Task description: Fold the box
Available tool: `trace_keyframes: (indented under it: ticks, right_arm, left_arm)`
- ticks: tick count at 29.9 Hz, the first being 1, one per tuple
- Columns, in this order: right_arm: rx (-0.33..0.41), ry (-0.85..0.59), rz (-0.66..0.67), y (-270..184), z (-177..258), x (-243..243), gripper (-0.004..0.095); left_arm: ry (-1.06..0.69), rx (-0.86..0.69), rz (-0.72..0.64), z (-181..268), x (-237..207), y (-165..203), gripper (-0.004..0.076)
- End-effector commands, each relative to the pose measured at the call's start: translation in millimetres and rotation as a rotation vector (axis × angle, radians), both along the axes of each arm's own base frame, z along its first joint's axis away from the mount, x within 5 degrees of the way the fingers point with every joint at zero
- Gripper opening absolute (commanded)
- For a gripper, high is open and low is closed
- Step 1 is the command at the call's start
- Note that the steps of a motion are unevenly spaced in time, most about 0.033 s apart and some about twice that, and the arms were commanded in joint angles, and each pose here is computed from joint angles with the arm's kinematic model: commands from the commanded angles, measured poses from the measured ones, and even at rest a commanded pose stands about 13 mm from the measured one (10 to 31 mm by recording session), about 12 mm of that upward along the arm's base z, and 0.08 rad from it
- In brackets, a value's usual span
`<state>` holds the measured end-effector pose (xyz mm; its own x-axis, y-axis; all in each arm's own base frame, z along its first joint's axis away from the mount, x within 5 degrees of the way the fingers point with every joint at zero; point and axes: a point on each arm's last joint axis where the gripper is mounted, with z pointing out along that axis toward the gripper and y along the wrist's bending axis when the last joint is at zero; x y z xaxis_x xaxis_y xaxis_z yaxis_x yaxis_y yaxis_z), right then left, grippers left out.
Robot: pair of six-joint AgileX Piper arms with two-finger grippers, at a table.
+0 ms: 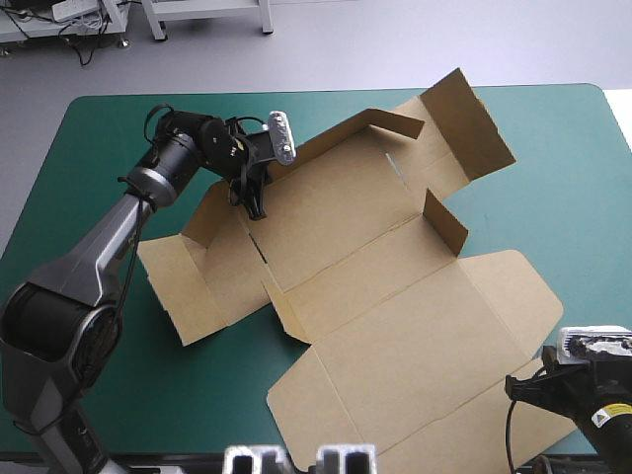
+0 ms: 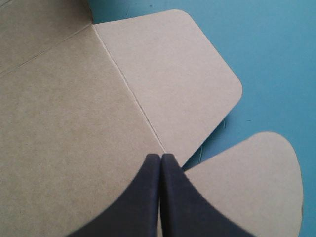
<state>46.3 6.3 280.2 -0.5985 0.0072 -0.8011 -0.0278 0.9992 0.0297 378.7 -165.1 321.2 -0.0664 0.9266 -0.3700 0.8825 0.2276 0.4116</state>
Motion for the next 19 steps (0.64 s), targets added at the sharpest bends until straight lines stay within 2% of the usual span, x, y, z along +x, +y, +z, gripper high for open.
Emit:
trace_keyframes:
  ticks: [1,5,8,13,19]
  right_arm:
    - [-0.001,-0.066,-0.003,-0.3,10.3,3.4,-0.0020]
    - [-0.001,-0.066,-0.003,-0.3,10.3,3.4,-0.0020]
    - [-0.001,-0.066,-0.003,-0.3,10.3,3.4,-0.0020]
    - [-0.001,-0.066,-0.003,-0.3,10.3,3.4,-0.0020]
    - [-0.004,-0.092,-0.002,0.0,19.3,1.6,-0.0020]
  left_arm:
    - [-0.275,0.028,-0.091,42.3,-9.2,-18.3,-0.0010]
    - [-0.452,0.096,-0.176,51.4,-13.9,-42.6,-0.0010]
    - [-0.563,0.085,-0.220,59.1,-17.4,-58.1,-0.0010]
    - [-0.567,0.065,-0.266,60.2,-30.5,-77.1,-0.0010]
    - [-0.560,0.053,-0.210,73.4,-56.2,-89.1,-0.0010]
